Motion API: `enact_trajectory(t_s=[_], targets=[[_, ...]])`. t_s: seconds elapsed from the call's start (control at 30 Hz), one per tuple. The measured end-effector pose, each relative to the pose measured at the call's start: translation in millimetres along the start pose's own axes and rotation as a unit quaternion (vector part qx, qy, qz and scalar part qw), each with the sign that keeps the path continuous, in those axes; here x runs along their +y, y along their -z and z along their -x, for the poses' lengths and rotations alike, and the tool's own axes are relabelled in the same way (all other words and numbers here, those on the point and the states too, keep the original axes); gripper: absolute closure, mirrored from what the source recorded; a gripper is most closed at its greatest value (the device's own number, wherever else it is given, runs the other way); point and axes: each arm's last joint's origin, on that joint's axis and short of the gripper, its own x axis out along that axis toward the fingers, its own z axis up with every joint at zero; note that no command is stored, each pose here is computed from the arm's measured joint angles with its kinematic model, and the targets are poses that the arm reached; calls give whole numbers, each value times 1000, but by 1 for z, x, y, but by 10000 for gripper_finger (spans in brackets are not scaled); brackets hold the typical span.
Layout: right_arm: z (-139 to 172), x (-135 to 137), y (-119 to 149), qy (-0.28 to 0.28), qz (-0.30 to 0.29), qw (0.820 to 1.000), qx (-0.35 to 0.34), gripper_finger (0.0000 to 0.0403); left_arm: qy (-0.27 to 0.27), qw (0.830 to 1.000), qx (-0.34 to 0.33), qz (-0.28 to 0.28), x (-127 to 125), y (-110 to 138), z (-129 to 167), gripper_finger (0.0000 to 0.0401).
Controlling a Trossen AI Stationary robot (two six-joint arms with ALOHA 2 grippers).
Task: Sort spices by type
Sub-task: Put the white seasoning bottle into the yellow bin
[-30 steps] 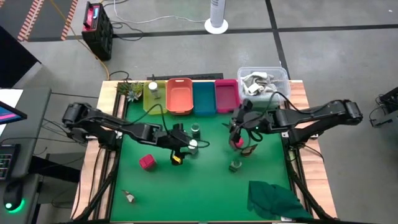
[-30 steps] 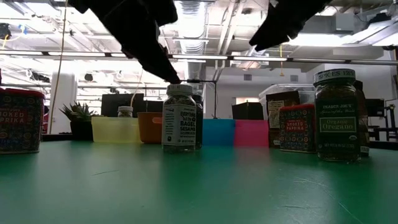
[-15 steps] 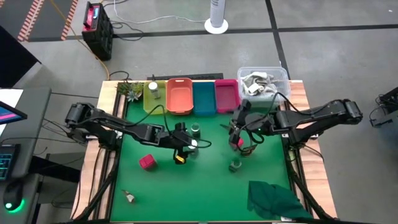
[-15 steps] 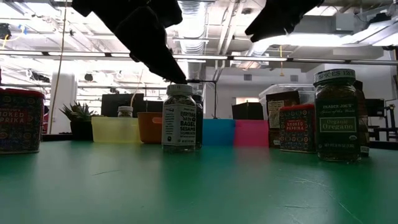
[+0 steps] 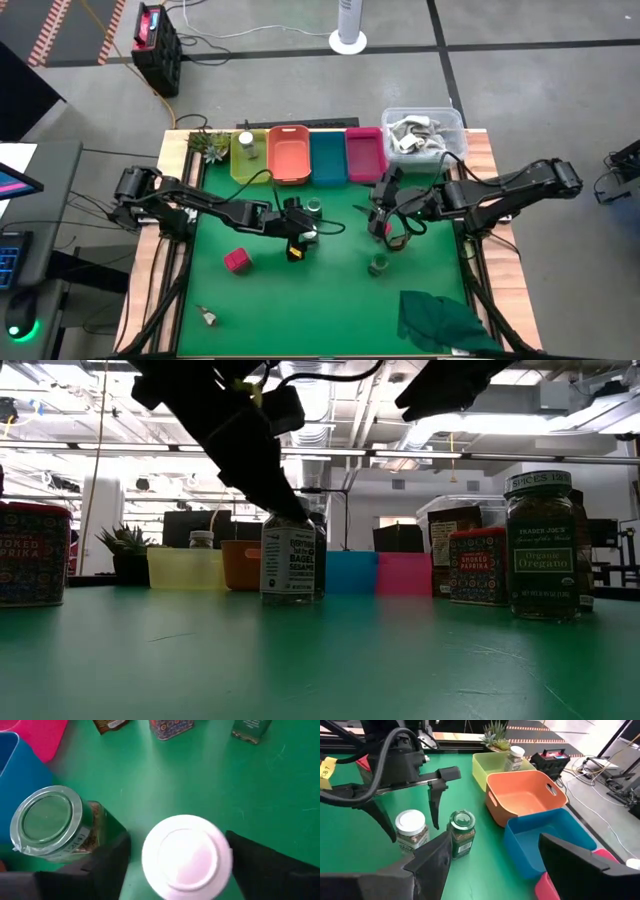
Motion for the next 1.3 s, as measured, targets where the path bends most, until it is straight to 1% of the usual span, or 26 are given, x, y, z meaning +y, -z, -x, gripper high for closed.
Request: enact_trajectory(t_s=[0.1, 0.17, 0.2, 0.3, 0.4, 0.53, 0.63, 0.7, 0.8, 0.9, 1.07, 1.17, 1.3], targets=[[0, 0, 0, 2, -2, 1000, 0, 76, 1, 1000, 1, 4, 2, 0, 0, 160], [0, 0, 0, 2, -4, 1000, 1, 76, 14, 1000, -1, 6, 3, -1, 0, 200], [0, 0, 0, 2, -5, 1000, 1, 76, 20, 1000, 0, 7, 3, -2, 1, 207], [0, 0, 1, 2, -5, 1000, 4, 76, 51, 999, 11, 11, 6, -2, 8, 207], [0, 0, 2, 3, -6, 1000, 7, 76, 65, 997, 33, 16, 11, -10, 29, 207], [0, 0, 2, 3, -6, 1000, 7, 76, 48, 998, 31, 18, 20, -17, 67, 207], [0, 0, 1, 3, -7, 1000, 6, 76, -15, 999, 25, 22, 34, -16, 94, 207], [0, 0, 1, 2, -7, 1000, 3, 76, -84, 996, 10, 32, 47, -16, 111, 207], [0, 0, -1, 2, -10, 1000, -6, 76, -177, 983, -17, 43, 67, -12, 129, 207], [0, 0, -1, 1, -11, 1000, -7, 76, -242, 968, -17, 67, 89, -3, 138, 202], [-2, 4, 0, -2, -5, 1000, -4, 76, -311, 943, -6, 122, 122, 23, 141, 194], [-4, 5, 1, -3, -2, 1000, -1, 76, -337, 929, -21, 151, 136, 40, 137, 197], [-5, 7, 1, -6, 4, 1000, 0, 76, -368, 913, -41, 172, 152, 61, 129, 197]])
